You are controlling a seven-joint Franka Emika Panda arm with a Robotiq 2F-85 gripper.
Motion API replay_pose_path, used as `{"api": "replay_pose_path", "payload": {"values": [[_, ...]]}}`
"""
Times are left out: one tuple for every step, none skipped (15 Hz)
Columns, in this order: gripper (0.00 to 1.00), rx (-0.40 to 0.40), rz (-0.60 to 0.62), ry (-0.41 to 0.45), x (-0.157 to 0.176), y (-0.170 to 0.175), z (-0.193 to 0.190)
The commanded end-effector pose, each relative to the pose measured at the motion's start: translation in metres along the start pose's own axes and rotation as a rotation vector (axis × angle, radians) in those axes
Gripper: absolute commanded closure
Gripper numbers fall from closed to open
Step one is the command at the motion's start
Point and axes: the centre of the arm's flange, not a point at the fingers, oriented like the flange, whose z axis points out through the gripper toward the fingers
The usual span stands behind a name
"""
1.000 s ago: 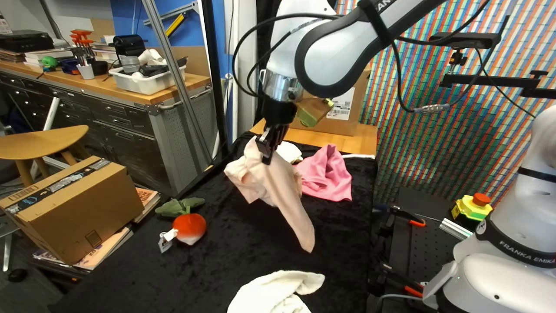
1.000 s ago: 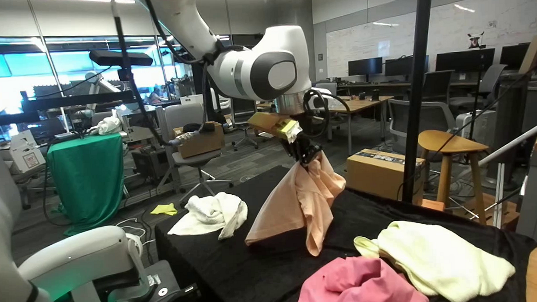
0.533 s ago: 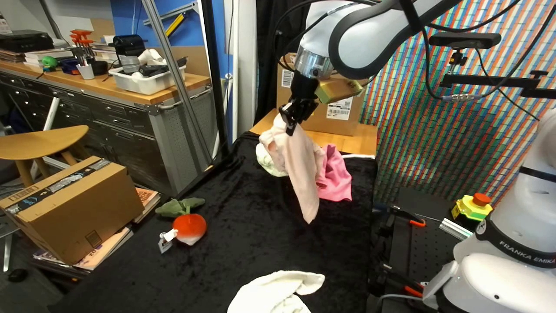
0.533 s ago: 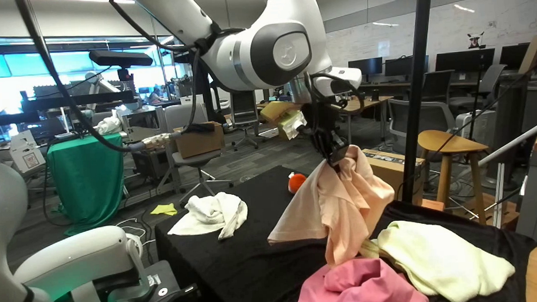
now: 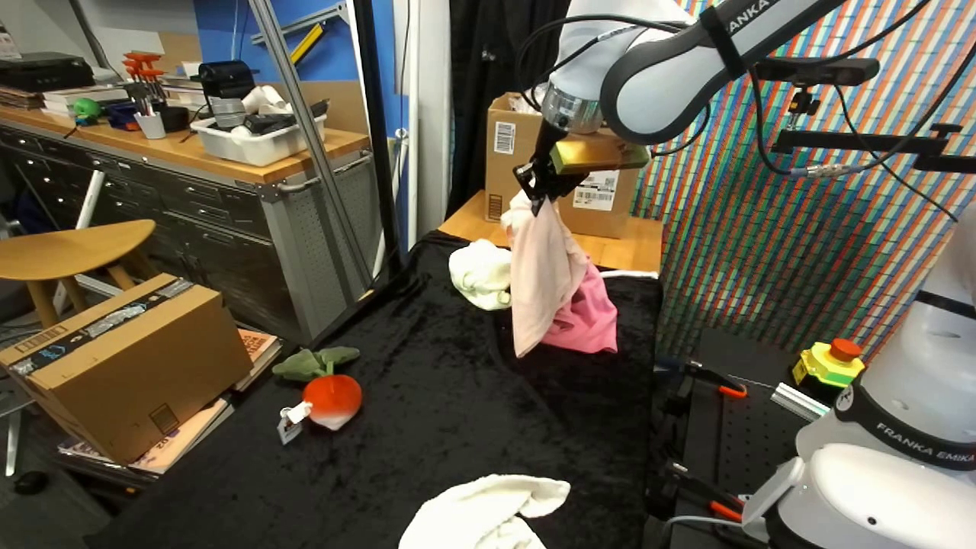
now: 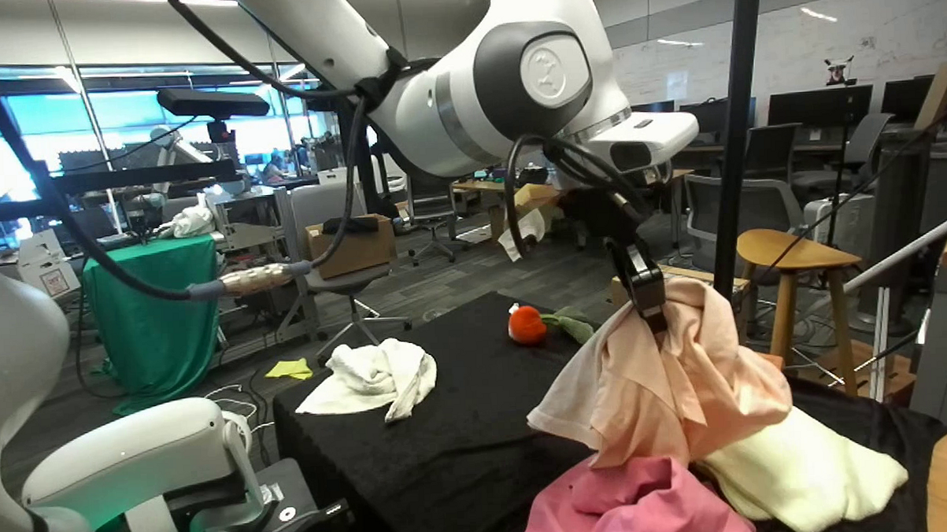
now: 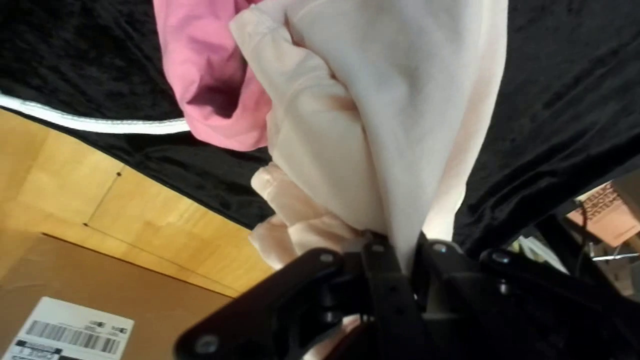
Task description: Pile the t-shirts, towels and radish on the right side of the table
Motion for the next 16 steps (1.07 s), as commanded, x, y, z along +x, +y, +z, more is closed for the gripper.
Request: {"api": "replay_pose_path", "payload": {"values": [[0.93, -0.064, 0.189, 0.034, 0.008, 0.013, 0.003], [0.92, -0.08, 0.243, 0.032, 0.01, 0.015, 0.007], [0.76, -0.098, 0.296, 0.021, 0.012, 0.017, 0.01], [0.64, -0.104, 0.344, 0.008, 0.012, 0.018, 0.014], [0.58, -0.097, 0.369, -0.008, 0.012, 0.018, 0.016], [0.51, -0.098, 0.377, -0.015, 0.01, 0.016, 0.018], [0.42, -0.1, 0.383, -0.016, 0.009, 0.014, 0.019], [0.35, -0.095, 0.382, -0.022, 0.007, 0.011, 0.019], [0.27, -0.099, 0.381, -0.024, 0.004, 0.008, 0.019], [0.2, -0.1, 0.378, -0.022, 0.001, 0.003, 0.018], [0.11, -0.085, 0.345, -0.024, -0.006, -0.004, 0.014], [0.05, -0.077, 0.303, -0.025, -0.013, -0.013, 0.009], [0.01, -0.046, 0.231, -0.036, -0.024, -0.026, 0.005], [0.0, -0.025, 0.161, -0.051, -0.035, -0.04, 0.001], [0.0, -0.022, 0.106, -0.06, -0.05, -0.057, -0.002], [0.0, -0.011, 0.05, -0.074, -0.064, -0.074, -0.004]]}}
